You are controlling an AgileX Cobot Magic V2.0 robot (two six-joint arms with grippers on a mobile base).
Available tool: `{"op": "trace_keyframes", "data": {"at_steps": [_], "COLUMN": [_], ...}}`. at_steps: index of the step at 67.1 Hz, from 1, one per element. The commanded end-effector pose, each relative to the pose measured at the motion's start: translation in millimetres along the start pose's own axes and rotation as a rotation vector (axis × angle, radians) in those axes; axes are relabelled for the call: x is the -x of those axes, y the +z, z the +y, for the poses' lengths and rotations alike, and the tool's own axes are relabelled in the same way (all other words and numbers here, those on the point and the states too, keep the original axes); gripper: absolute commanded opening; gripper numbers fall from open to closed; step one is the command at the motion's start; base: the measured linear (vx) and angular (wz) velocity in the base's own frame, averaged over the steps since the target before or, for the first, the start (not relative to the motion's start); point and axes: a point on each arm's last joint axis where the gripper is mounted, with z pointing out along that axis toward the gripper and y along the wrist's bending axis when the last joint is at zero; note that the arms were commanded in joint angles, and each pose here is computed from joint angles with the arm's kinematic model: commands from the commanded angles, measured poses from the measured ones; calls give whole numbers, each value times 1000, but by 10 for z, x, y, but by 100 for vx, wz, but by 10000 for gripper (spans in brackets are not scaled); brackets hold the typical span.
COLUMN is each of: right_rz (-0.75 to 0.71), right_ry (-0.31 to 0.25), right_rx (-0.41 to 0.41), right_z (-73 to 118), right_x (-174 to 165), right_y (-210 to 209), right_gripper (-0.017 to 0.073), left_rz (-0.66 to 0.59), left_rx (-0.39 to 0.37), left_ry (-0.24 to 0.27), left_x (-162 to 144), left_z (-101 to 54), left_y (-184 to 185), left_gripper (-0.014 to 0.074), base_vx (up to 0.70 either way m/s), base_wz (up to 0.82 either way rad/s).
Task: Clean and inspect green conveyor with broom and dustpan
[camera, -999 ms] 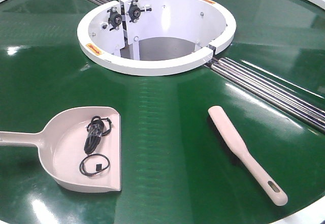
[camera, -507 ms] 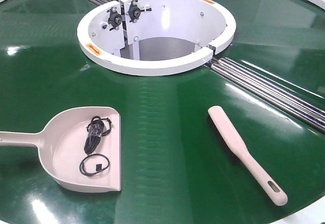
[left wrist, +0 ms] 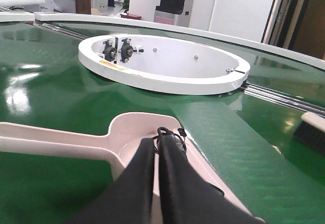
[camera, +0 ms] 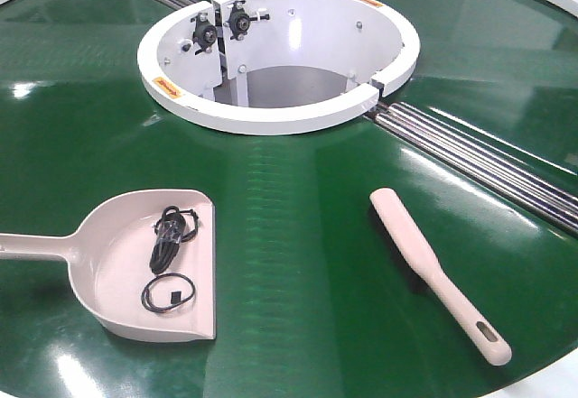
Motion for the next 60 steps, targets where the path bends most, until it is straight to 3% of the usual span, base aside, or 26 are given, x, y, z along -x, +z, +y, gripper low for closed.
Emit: {"op": "trace_keyframes", "data": {"at_steps": [1,60], "right_rz": [-78,-78], "right_ry": [-2,-3], "right_rx": [-5,-6], "right_z": [0,-1], "right_x": [32,32], "right_y": [-10,-10], "right_gripper": [-10,-10], "left_rz": [-62,-62], "left_rx": [-20,-20], "left_ry": [-10,-10], "left_x": [-15,-15], "left_z": [-4,-4], "left_y": [1,1], "left_gripper": [-7,-7], "base_vx": [0,0], "base_wz": [0,0]}}
